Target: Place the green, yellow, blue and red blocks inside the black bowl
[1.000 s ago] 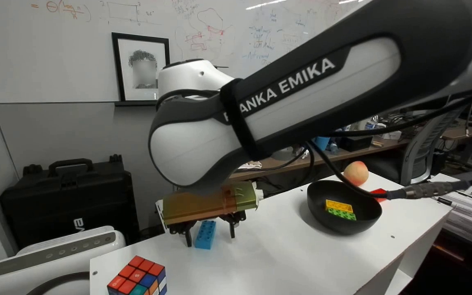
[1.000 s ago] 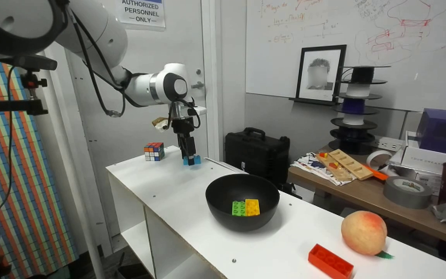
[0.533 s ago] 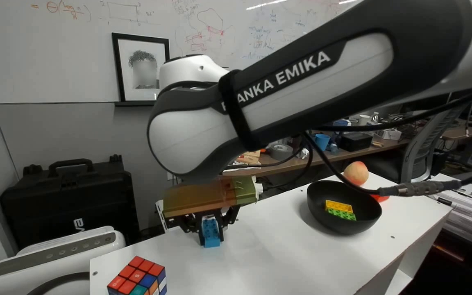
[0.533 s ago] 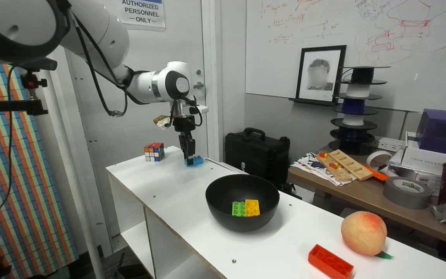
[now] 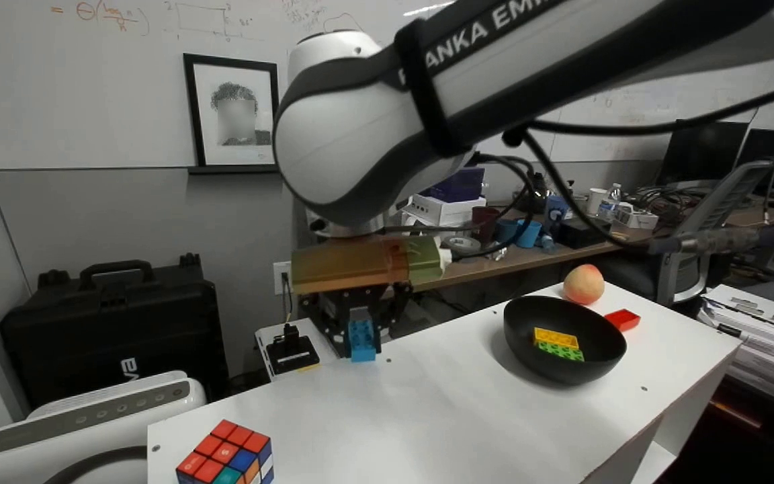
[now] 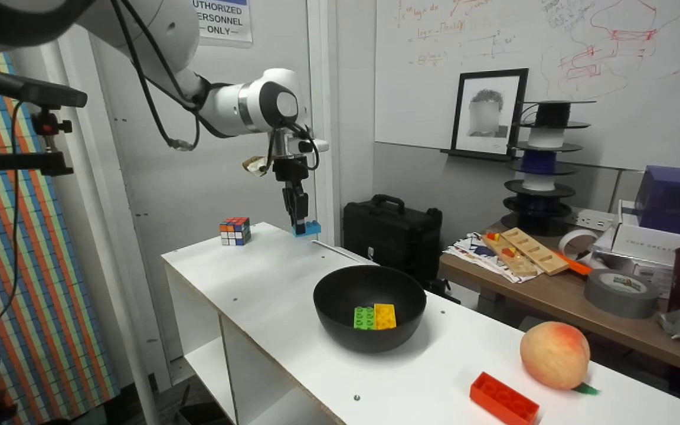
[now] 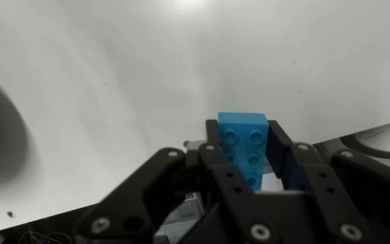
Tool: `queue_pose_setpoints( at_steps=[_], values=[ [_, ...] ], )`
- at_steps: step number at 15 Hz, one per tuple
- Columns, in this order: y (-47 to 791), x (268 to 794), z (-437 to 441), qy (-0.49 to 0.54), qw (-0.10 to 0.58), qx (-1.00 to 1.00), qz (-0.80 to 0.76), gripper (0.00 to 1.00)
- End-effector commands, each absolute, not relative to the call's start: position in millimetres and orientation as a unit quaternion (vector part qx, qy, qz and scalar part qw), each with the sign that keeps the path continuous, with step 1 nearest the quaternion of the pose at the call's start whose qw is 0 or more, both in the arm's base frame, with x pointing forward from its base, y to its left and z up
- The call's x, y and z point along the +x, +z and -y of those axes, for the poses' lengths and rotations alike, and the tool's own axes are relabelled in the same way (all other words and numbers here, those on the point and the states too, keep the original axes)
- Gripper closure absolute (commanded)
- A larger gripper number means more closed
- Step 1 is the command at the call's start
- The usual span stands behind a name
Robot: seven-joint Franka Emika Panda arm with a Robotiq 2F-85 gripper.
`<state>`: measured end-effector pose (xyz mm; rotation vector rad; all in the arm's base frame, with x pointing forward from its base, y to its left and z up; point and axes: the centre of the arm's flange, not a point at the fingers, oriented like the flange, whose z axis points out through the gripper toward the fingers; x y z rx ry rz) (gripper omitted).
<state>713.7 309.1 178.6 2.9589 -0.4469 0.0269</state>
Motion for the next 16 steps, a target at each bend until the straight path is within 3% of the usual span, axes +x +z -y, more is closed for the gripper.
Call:
queue_pose_setpoints(
  at_steps=[1,13,14,16],
  values=[
    [231.5,672.0,-252.6,0.002,0.067,0.983,0.170,0.88],
    [227.7,632.2,-20.4,-0.044,0.148,0.943,0.296,0.88],
    [225.1,627.6,-6.9,-0.046,0.151,0.943,0.293,0.38],
    [227.8,619.2,13.2,-0.044,0.138,0.944,0.295,0.32]
  ],
)
